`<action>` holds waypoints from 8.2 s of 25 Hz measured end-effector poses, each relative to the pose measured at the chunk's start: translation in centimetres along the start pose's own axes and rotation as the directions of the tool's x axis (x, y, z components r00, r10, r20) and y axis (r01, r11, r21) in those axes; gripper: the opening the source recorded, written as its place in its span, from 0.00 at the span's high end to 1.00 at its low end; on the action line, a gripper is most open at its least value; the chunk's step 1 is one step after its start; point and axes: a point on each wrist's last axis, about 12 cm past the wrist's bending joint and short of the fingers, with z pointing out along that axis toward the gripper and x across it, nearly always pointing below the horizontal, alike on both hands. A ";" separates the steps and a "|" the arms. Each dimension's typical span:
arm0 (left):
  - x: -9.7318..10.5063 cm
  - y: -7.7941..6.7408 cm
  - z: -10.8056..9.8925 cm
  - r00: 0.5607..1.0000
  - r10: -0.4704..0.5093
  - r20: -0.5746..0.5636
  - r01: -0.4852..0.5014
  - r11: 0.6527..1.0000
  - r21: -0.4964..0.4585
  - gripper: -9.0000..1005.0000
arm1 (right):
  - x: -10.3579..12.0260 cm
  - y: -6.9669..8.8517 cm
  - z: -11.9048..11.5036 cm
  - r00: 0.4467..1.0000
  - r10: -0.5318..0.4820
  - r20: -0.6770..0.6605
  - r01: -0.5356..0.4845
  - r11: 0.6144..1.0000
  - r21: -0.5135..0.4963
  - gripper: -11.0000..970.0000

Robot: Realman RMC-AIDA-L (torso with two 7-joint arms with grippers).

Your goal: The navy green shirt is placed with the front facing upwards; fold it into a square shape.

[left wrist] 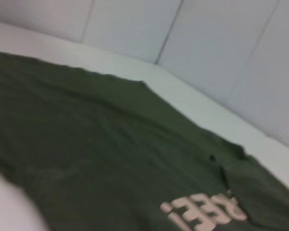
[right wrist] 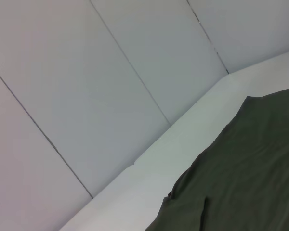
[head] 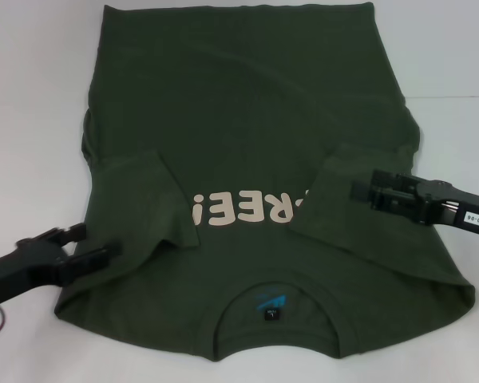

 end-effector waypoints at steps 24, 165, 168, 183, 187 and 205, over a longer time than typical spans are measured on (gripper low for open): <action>1.5 1.1 -2.0 0.993 -0.052 -0.107 0.044 0.997 -0.068 0.14 | -1.4 0.9 0.7 0.974 -0.074 -0.214 0.045 0.990 -0.136 0.04; 0.4 1.2 -2.9 0.965 -0.068 -0.255 0.066 0.998 -0.019 0.14 | -2.2 0.4 -0.2 0.989 -0.065 -0.132 0.051 0.993 -0.104 0.04; 0.4 1.6 -3.2 0.967 -0.076 -0.244 0.068 0.997 -0.042 0.14 | -2.3 0.4 -0.2 0.990 -0.064 -0.128 0.051 0.993 -0.103 0.04; 0.9 1.5 -3.1 0.952 -0.086 -0.292 0.075 0.996 -0.047 0.14 | -2.5 0.4 -0.2 0.989 -0.070 -0.127 0.057 0.993 -0.103 0.04; 1.0 1.4 -2.9 0.951 -0.084 -0.297 0.076 0.996 -0.041 0.14 | -2.5 0.4 -0.2 0.989 -0.070 -0.127 0.057 0.993 -0.103 0.04; 0.2 0.0 0.0 0.939 -0.022 -0.343 0.052 0.996 0.077 0.14 | -2.4 0.2 -0.5 0.991 -0.063 -0.119 0.052 0.994 -0.094 0.04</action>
